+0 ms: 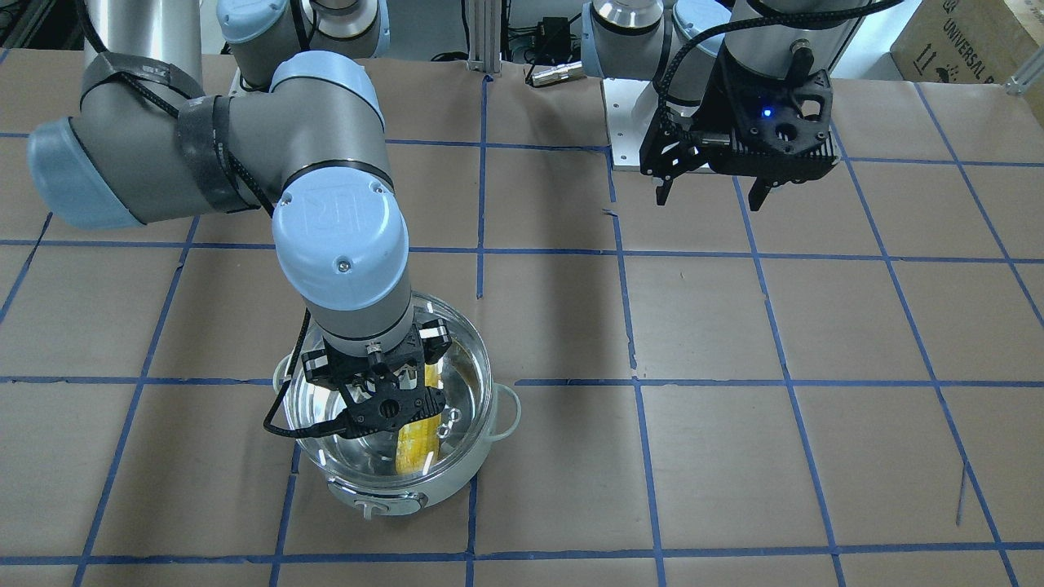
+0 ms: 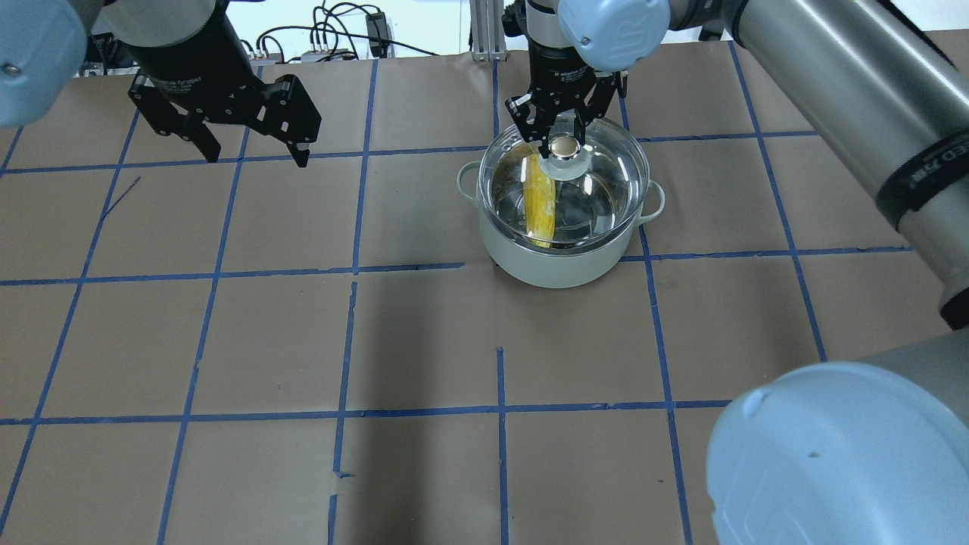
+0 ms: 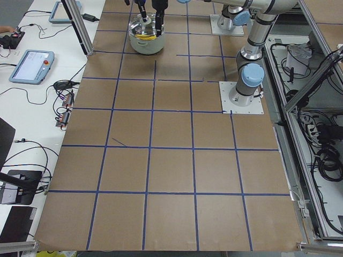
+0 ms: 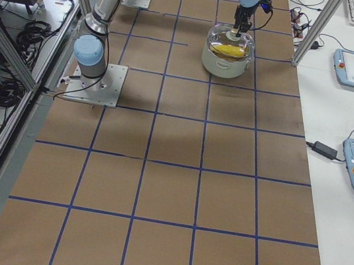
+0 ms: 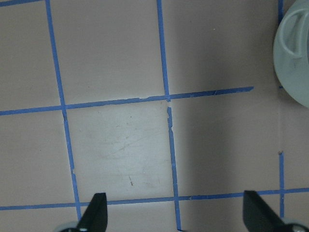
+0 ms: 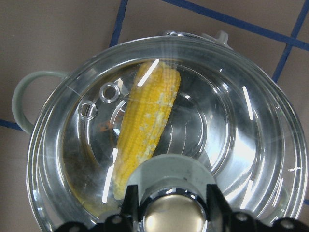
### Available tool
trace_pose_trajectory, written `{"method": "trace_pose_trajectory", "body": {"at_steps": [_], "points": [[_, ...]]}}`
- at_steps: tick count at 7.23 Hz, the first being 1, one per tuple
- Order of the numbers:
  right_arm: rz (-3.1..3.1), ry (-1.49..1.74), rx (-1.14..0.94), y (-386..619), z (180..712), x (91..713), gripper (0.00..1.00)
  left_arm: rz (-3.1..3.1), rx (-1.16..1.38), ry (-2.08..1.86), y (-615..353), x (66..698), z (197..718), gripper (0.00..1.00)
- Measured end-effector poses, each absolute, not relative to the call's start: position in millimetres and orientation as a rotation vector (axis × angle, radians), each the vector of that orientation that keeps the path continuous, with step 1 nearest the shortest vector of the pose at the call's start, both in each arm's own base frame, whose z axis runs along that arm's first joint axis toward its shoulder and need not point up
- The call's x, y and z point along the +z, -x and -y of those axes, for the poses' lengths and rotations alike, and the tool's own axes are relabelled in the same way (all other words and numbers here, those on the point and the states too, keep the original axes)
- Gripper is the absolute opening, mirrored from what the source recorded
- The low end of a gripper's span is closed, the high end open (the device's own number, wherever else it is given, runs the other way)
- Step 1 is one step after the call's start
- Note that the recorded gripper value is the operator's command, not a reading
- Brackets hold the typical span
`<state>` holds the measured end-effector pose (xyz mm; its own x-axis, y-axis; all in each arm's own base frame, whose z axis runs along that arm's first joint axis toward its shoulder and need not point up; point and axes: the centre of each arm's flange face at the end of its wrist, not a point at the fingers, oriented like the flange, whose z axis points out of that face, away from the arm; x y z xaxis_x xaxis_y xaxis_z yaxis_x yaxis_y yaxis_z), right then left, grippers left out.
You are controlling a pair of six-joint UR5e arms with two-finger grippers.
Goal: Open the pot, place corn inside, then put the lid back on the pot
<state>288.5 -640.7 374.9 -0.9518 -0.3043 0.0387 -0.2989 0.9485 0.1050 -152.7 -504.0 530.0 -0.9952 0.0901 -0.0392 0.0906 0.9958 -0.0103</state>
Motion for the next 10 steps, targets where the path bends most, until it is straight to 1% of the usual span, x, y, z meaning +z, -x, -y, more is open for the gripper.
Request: {"method": "trace_pose_trajectory", "body": {"at_steps": [3, 8, 9, 10], "points": [[3.045, -0.473, -0.17, -288.9, 638.8, 366.6, 0.26, -3.107, 0.032, -0.193, 112.6, 522.2, 505.1, 0.99], [3.048, -0.473, -0.13, -290.3, 641.4, 368.6, 0.27, -3.115, 0.082, -0.225, 106.9, 494.7, 508.9, 1.0], [3.049, -0.473, -0.128, -290.6, 641.6, 368.3, 0.31, -3.117, 0.085, -0.226, 107.1, 493.6, 509.7, 1.0], [3.049, -0.471, -0.128, -290.9, 642.1, 366.9, 0.43, -3.118, 0.088, -0.227, 107.8, 492.5, 509.9, 1.0]]}}
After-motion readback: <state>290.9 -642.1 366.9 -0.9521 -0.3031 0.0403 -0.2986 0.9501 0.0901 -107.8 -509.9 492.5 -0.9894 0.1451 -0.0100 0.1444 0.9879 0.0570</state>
